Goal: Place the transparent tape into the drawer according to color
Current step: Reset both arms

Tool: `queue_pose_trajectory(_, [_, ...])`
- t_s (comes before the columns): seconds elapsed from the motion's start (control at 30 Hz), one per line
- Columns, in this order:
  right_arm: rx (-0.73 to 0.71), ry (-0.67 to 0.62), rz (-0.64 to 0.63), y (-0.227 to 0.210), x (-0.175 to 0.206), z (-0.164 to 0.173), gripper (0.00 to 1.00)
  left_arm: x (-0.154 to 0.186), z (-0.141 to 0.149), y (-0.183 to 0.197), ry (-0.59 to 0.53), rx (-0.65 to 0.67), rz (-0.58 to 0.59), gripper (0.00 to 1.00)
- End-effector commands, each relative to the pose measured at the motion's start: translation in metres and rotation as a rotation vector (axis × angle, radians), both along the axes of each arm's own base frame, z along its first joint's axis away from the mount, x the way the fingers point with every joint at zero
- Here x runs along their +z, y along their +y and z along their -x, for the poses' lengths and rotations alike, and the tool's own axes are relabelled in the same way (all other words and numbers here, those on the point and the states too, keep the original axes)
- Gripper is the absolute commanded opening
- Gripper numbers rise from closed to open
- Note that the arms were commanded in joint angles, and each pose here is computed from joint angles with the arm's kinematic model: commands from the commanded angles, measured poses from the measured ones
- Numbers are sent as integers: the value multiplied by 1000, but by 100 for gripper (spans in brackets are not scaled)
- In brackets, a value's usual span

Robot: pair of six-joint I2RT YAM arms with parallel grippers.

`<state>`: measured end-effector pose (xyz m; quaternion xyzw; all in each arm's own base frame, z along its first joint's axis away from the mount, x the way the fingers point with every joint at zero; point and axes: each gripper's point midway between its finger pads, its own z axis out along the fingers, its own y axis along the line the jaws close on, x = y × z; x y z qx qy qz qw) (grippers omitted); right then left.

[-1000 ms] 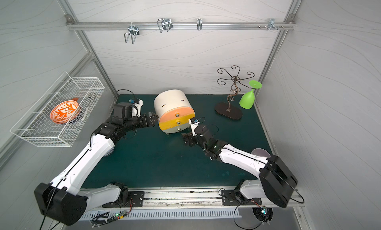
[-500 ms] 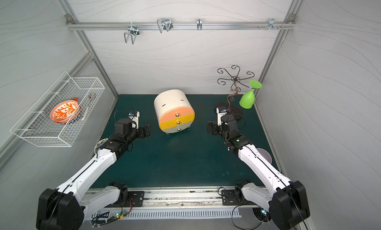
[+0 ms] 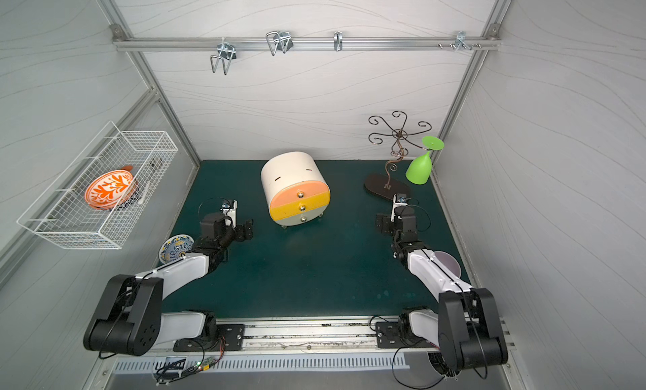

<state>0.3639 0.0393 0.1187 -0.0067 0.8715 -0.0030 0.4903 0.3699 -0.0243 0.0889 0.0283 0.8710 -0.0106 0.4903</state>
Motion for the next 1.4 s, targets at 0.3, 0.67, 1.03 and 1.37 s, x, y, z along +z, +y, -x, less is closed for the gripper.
queue_pose_trajectory(0.3, [15, -163, 43, -1, -7, -17, 99, 20, -24, 33, -186, 55, 120, 96])
queue_pose_trajectory(0.67, [109, -272, 49, 11, -25, -15, 99, 5, -30, 28, -172, 19, 117, 98])
queue_pose_trajectory(1.03, [104, -174, 47, 11, -33, -30, 99, 3, -30, 31, -166, 42, 116, 99])
queue_pose_trajectory(1.37, [45, -165, 51, 2, -34, -32, 99, 3, -31, 32, -166, 43, 116, 100])
